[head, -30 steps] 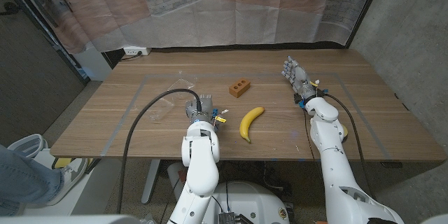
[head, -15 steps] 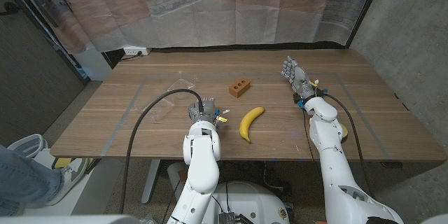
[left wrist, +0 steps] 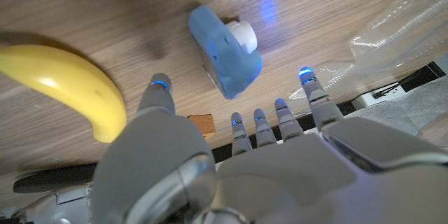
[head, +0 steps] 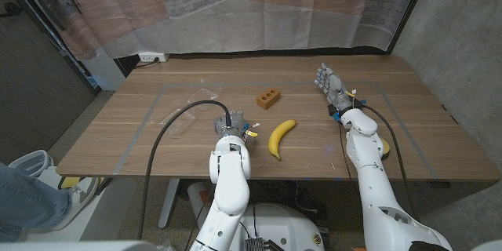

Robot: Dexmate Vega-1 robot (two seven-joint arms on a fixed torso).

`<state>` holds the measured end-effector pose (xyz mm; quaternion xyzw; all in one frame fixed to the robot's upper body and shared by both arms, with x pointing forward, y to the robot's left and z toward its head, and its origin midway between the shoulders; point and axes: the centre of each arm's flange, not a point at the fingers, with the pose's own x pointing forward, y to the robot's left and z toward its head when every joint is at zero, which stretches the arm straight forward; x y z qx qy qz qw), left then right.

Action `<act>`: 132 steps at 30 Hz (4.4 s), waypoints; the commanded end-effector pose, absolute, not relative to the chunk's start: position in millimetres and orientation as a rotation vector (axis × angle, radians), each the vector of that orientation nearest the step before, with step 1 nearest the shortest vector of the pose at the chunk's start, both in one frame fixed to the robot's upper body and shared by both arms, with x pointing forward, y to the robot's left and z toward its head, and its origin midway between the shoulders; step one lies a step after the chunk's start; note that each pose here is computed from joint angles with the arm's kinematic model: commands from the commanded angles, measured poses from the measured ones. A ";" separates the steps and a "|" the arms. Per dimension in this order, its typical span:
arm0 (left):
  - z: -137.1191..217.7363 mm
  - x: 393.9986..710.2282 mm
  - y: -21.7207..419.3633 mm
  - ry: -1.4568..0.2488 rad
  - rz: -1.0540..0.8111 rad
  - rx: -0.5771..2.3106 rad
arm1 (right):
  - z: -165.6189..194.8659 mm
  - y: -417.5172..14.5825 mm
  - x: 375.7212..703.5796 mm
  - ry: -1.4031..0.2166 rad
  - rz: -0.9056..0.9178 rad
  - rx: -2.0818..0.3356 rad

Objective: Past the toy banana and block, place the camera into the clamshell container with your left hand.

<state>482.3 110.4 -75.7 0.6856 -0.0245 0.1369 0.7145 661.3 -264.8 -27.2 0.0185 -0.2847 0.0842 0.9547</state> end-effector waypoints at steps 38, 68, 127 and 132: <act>-90.2 499.9 82.2 -0.009 0.268 1.476 | -29.3 -279.7 665.2 -0.575 0.165 0.056; -89.2 507.1 83.3 -0.039 0.358 1.414 | -22.7 -278.6 657.6 -0.614 0.186 0.064; -60.7 479.6 90.3 -0.081 0.384 1.365 | -13.9 -266.6 647.1 -0.648 0.204 0.059; -56.9 478.9 95.5 -0.078 0.372 1.361 | -15.5 -265.3 647.4 -0.647 0.201 0.061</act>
